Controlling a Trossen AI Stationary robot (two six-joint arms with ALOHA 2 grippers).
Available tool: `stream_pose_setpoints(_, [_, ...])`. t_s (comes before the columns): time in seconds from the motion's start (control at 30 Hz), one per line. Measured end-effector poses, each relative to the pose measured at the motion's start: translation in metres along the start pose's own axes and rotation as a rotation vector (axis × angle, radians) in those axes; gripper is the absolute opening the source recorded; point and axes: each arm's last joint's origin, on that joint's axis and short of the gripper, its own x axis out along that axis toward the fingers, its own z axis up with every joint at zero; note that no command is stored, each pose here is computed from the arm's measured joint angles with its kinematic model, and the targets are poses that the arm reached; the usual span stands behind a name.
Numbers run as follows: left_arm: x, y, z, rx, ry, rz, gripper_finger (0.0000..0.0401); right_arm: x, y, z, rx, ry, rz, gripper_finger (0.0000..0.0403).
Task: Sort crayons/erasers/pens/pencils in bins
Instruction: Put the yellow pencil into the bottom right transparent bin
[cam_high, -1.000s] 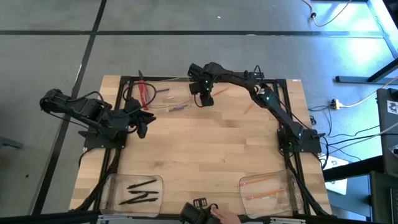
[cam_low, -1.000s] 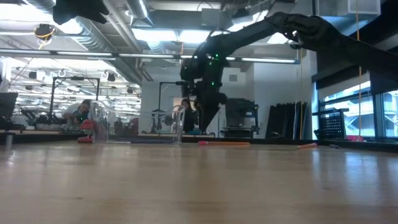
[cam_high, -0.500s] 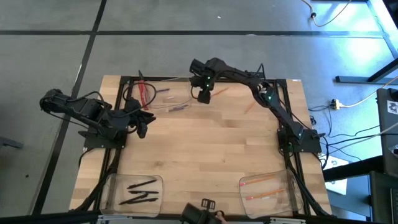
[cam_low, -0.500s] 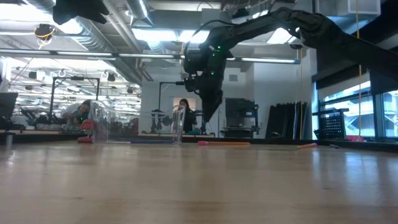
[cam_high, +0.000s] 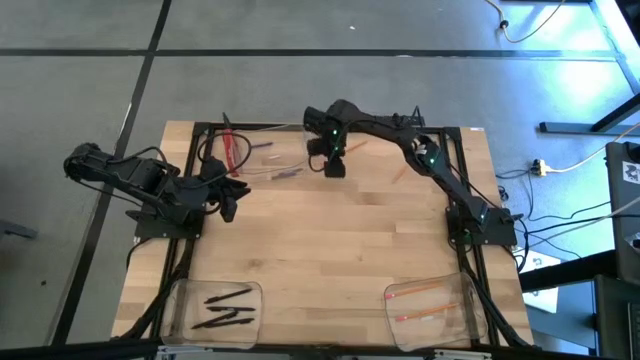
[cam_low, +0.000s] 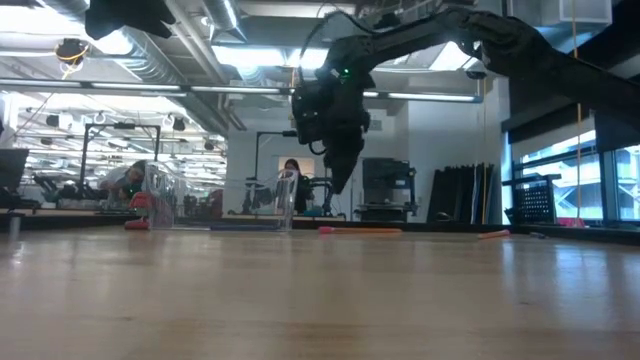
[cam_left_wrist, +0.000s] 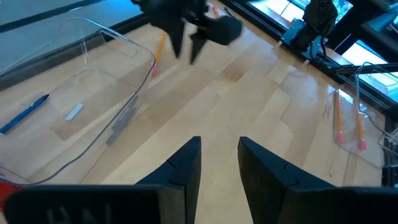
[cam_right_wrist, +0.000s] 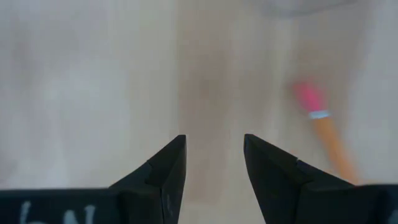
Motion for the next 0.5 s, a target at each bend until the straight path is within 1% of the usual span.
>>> stream_pose_setpoints(0.13, [0.000,0.000,0.000,0.006,0.000,0.000,0.0097,0.005,0.022,-0.001,-0.016,0.100,0.058,0.0163])
stream_pose_setpoints(0.2, [0.000,0.000,0.000,0.007,0.000,0.000,0.0097,0.006,0.029,-0.002,-0.017,0.132,0.073,0.0163])
stream_pose_setpoints(0.27, [0.000,0.000,0.000,0.008,0.000,0.000,0.0097,0.008,0.032,0.000,-0.021,0.117,0.092,0.0163])
stream_pose_setpoints(0.37, [0.000,0.000,0.000,0.008,0.000,0.000,0.0097,0.001,0.037,-0.002,-0.012,0.087,0.153,0.0163])
stream_pose_setpoints(0.5, [0.000,0.000,0.000,0.009,0.001,0.000,0.0097,-0.011,0.043,-0.013,0.047,0.090,0.154,0.0163])
